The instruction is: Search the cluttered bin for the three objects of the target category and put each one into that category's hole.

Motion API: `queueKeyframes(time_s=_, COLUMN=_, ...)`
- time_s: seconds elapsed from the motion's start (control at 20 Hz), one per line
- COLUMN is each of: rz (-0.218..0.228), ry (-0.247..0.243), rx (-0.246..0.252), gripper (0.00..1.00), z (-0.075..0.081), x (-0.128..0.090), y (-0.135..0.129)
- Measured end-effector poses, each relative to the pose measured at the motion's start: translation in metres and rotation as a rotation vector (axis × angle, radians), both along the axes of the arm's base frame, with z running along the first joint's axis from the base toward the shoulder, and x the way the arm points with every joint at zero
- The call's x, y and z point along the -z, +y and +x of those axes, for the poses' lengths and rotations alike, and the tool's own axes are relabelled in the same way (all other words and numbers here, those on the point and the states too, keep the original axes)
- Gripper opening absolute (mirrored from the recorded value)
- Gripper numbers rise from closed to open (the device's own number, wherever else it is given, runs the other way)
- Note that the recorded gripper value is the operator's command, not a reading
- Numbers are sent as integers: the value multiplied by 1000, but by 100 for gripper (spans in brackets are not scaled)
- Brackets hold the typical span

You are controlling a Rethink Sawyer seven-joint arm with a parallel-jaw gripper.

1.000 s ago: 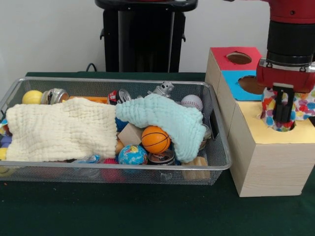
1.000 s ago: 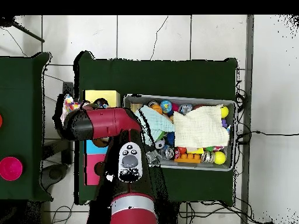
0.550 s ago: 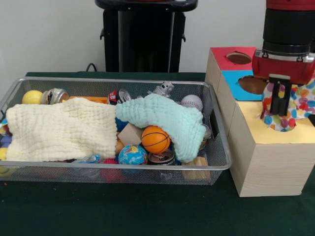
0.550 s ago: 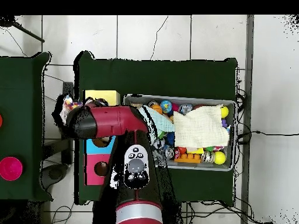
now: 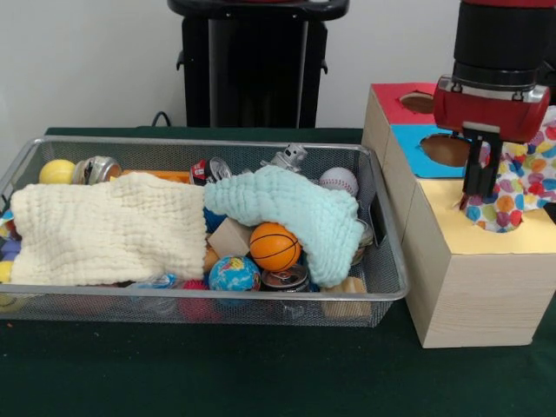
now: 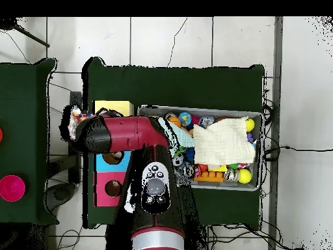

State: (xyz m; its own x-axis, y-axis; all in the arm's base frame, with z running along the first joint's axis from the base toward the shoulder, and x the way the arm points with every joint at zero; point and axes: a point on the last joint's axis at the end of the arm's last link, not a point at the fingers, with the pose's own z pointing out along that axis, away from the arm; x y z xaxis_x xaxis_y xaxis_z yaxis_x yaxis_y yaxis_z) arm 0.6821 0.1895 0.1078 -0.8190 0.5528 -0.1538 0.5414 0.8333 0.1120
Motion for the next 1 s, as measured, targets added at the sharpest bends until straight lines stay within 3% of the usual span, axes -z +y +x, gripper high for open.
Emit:
queueKeyframes(time_s=0.25, rz=-15, ry=33, rx=3, gripper=0, z=-5, x=27, y=-5)
queueKeyframes(time_s=1.0, rz=-33, ry=34, rx=-6, gripper=0, z=-2, x=26, y=-2)
